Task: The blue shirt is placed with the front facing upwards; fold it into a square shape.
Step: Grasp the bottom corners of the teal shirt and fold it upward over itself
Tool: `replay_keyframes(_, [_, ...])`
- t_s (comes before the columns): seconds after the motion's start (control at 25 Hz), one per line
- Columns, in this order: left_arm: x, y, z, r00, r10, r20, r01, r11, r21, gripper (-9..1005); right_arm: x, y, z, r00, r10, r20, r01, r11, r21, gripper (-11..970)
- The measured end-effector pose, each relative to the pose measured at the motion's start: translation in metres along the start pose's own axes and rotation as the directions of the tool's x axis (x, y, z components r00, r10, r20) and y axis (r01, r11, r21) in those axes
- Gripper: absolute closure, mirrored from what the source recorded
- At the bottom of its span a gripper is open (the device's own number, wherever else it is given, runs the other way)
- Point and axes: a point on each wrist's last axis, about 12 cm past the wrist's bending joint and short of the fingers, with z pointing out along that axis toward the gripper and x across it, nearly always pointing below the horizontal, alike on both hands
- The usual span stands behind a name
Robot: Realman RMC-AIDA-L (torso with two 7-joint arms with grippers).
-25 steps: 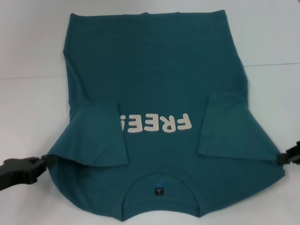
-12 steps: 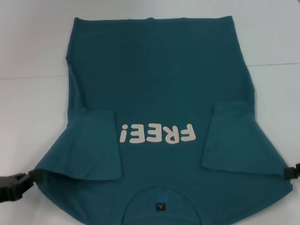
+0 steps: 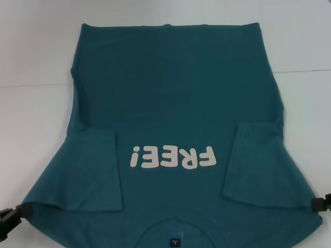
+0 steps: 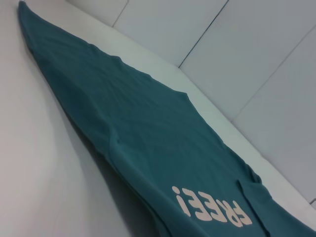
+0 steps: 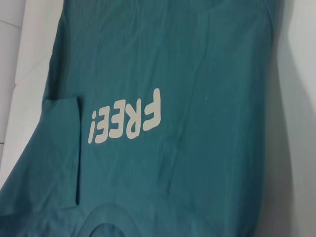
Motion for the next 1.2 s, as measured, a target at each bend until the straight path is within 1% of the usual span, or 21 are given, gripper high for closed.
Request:
replay_keyframes(0.08, [0.003, -0.003, -0.004, 1.0, -0.004, 0.008, 0.004, 1.0, 0.002, 995, 0.002, -0.001, -0.001, 1.0, 0.003, 0.003, -0.003, 1.0, -0.004, 939])
replay_keyframes(0.36, [0.006, -0.005, -0.005, 1.0, -0.011, 0.011, 0.01, 1.0, 0.015, 995, 0.008, -0.001, -0.004, 1.0, 0.003, 0.004, -0.003, 0.999, -0.033, 939])
replay_keyframes(0.72, [0.013, -0.007, -0.015, 0.999, -0.036, 0.028, 0.035, 0.999, 0.018, 996, 0.024, -0.01, -0.009, 0.999, 0.033, 0.0, -0.033, 0.999, -0.032, 940])
replay_keyframes(1.2, [0.02, -0.005, -0.026, 0.997, -0.063, 0.052, 0.064, 0.998, -0.016, 996, 0.027, -0.016, -0.018, 0.997, 0.059, 0.045, -0.058, 0.998, -0.028, 939])
